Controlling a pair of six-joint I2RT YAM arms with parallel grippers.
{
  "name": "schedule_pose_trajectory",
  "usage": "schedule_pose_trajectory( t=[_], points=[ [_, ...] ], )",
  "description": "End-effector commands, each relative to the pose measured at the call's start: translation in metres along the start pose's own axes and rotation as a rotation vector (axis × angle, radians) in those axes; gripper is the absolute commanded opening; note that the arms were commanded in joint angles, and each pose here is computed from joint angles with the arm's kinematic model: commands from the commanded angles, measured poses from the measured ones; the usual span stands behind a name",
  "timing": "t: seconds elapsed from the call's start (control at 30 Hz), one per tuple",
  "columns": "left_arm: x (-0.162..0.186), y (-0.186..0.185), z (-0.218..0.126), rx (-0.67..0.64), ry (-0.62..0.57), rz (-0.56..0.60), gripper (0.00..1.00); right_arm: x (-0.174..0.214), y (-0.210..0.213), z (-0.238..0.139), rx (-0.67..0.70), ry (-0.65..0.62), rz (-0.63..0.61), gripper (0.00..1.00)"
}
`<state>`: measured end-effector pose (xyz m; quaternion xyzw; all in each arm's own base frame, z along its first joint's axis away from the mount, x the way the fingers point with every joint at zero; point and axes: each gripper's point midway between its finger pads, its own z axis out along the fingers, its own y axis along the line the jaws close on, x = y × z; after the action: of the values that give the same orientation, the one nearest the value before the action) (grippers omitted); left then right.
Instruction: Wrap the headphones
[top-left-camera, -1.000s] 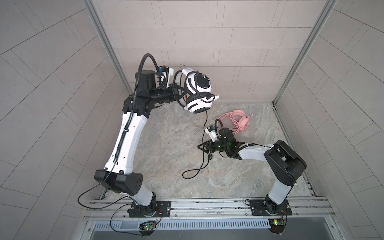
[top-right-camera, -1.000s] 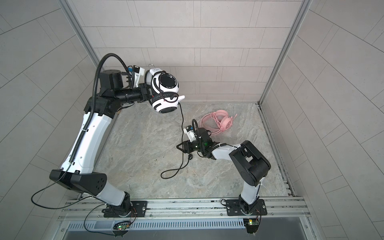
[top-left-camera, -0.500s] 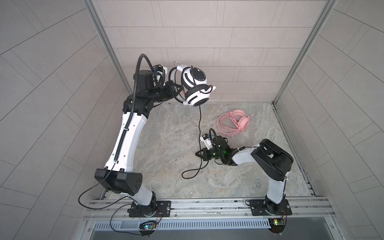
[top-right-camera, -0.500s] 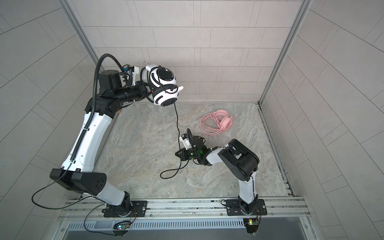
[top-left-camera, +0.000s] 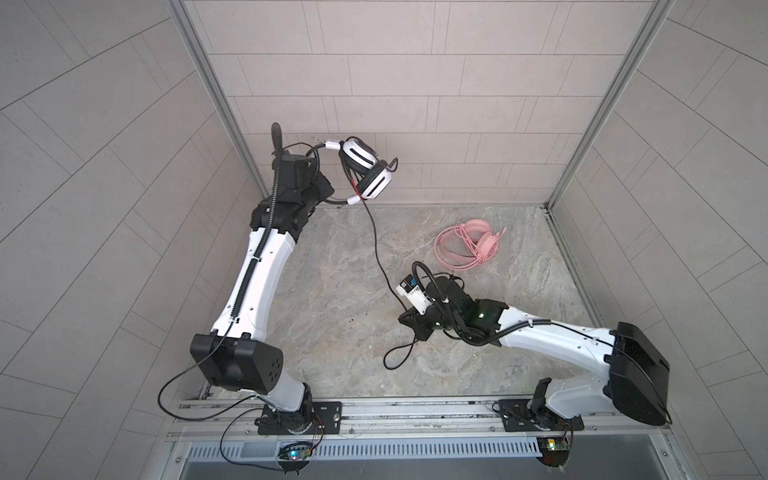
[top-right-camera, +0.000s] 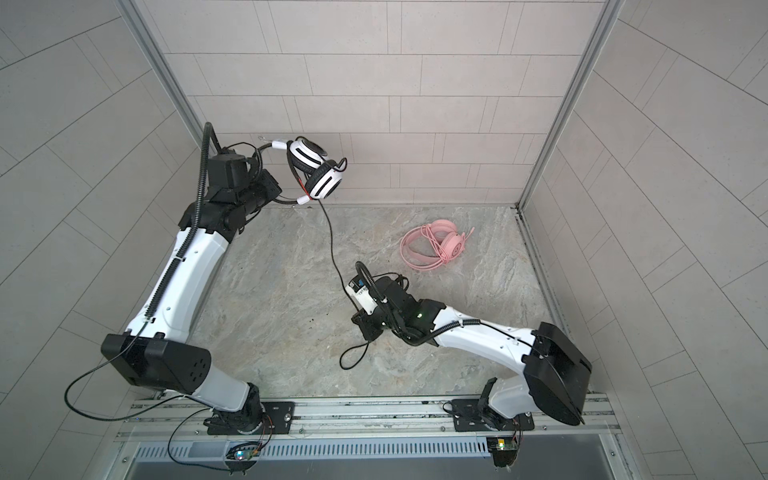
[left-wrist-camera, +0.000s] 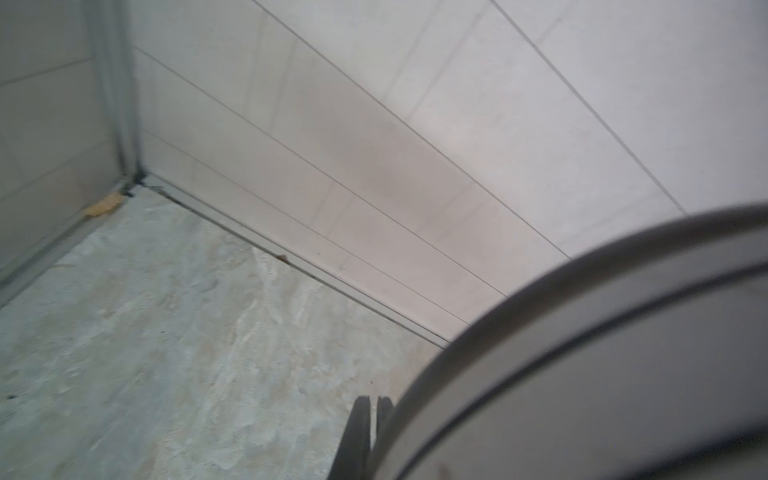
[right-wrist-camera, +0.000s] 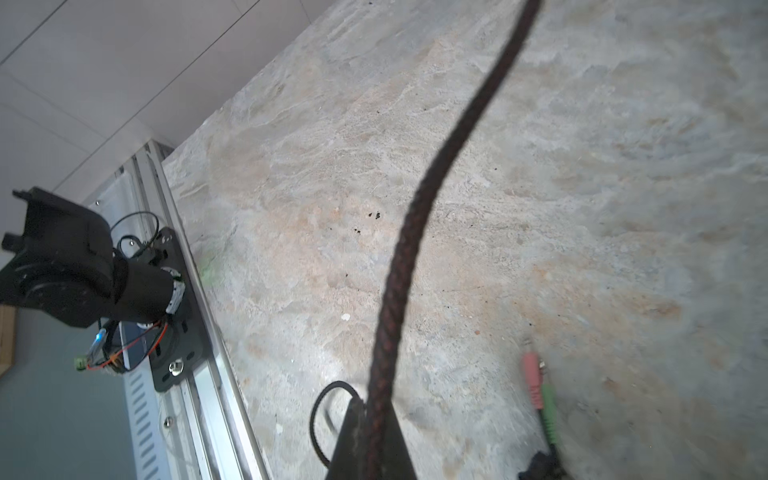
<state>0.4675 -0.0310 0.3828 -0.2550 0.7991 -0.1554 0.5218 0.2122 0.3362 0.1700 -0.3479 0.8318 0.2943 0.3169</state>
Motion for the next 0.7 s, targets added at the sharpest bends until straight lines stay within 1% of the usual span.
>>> schedule_pose_trajectory(
  t=[0.0, 0.07, 0.13, 0.2, 0.23, 0.37, 0.43, 0.53, 0.6, 0.67],
  points=[
    [-0.033, 0.008, 0.004, -0.089, -0.181, -0.038, 0.0, 0.017, -0.002, -0.03, 0.098, 0.122, -0.134, 0.04],
    [-0.024, 0.013, 0.017, -0.135, -0.173, 0.014, 0.0, 0.0, 0.01, -0.05, 0.113, 0.098, -0.203, 0.04],
    [-0.013, 0.015, 0.027, -0.185, -0.162, 0.111, 0.0, -0.018, 0.017, -0.069, 0.134, 0.065, -0.251, 0.04],
    [0.002, 0.018, 0.033, -0.259, -0.154, 0.228, 0.0, -0.045, 0.019, -0.093, 0.168, 0.004, -0.286, 0.04],
    [0.01, 0.018, 0.036, -0.277, -0.141, 0.275, 0.0, -0.056, 0.018, -0.104, 0.191, -0.022, -0.305, 0.04],
    [0.053, 0.02, 0.041, -0.321, -0.067, 0.451, 0.0, -0.105, 0.009, -0.155, 0.336, -0.181, -0.367, 0.04],
    [0.072, 0.019, 0.039, -0.325, -0.036, 0.536, 0.0, -0.124, 0.001, -0.175, 0.417, -0.239, -0.38, 0.02],
    [0.101, 0.013, 0.035, -0.287, 0.024, 0.649, 0.0, -0.148, -0.014, -0.196, 0.485, -0.293, -0.368, 0.02],
    [0.126, 0.0, 0.03, -0.196, 0.078, 0.717, 0.0, -0.162, -0.025, -0.208, 0.521, -0.333, -0.351, 0.02],
    [0.145, -0.012, 0.019, -0.121, 0.106, 0.776, 0.0, -0.174, -0.039, -0.222, 0.564, -0.371, -0.324, 0.02]
  ],
)
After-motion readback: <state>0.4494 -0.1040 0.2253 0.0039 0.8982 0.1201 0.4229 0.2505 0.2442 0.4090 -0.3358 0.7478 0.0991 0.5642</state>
